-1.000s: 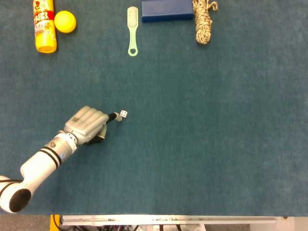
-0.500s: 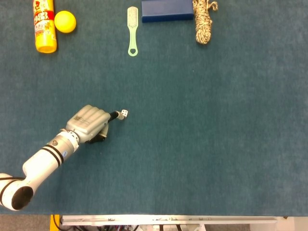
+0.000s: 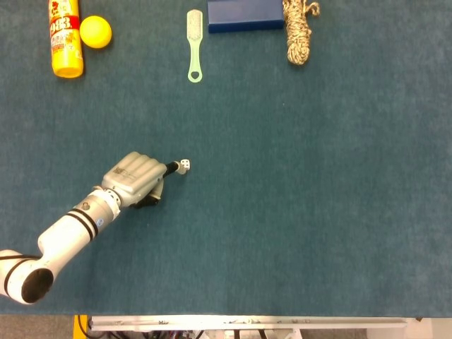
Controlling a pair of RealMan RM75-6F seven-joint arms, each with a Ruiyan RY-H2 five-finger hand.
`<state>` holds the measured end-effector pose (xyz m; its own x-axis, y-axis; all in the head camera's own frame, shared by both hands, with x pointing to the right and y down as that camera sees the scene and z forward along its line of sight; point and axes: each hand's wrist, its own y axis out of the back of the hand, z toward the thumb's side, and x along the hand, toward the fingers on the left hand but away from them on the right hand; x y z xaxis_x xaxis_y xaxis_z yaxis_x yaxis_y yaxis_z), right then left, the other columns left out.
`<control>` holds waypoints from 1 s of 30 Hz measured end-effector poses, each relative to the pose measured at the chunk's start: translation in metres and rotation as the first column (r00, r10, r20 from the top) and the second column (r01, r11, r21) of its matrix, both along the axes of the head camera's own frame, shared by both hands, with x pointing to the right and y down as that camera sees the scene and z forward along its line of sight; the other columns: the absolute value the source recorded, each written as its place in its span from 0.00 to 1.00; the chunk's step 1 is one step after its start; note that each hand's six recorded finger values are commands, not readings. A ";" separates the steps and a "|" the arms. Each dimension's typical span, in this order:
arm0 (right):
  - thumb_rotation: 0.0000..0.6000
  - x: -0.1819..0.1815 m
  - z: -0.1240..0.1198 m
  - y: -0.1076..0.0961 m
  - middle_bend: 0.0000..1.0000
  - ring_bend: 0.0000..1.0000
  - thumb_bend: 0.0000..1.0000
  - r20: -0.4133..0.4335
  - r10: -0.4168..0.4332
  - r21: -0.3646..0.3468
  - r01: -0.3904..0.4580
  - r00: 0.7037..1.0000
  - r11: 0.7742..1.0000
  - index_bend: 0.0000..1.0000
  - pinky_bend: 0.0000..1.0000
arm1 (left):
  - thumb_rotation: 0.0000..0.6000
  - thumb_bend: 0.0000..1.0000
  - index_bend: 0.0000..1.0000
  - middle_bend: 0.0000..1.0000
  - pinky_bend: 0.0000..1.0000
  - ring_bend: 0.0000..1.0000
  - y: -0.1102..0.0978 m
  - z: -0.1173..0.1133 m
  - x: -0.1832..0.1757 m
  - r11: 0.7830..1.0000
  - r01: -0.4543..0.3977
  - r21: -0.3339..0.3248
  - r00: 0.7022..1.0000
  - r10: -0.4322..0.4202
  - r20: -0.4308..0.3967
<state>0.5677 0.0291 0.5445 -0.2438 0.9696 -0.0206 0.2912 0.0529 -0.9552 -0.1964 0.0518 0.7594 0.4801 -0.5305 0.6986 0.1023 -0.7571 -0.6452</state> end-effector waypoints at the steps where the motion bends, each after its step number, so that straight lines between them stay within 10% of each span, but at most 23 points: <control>1: 1.00 0.000 0.000 0.000 0.29 0.19 0.00 0.001 0.001 0.001 -0.001 1.000 1.000 0.31 0.29 | 1.00 1.00 0.20 1.00 0.80 0.84 -0.001 0.000 0.000 1.000 0.001 0.000 1.000 -0.001 0.001; 30: 1.00 0.006 -0.007 0.001 0.29 0.19 0.00 0.007 0.020 0.023 -0.020 1.000 1.000 0.31 0.29 | 1.00 1.00 0.20 1.00 0.80 0.84 -0.013 -0.007 0.008 0.999 -0.013 0.031 1.000 0.012 0.028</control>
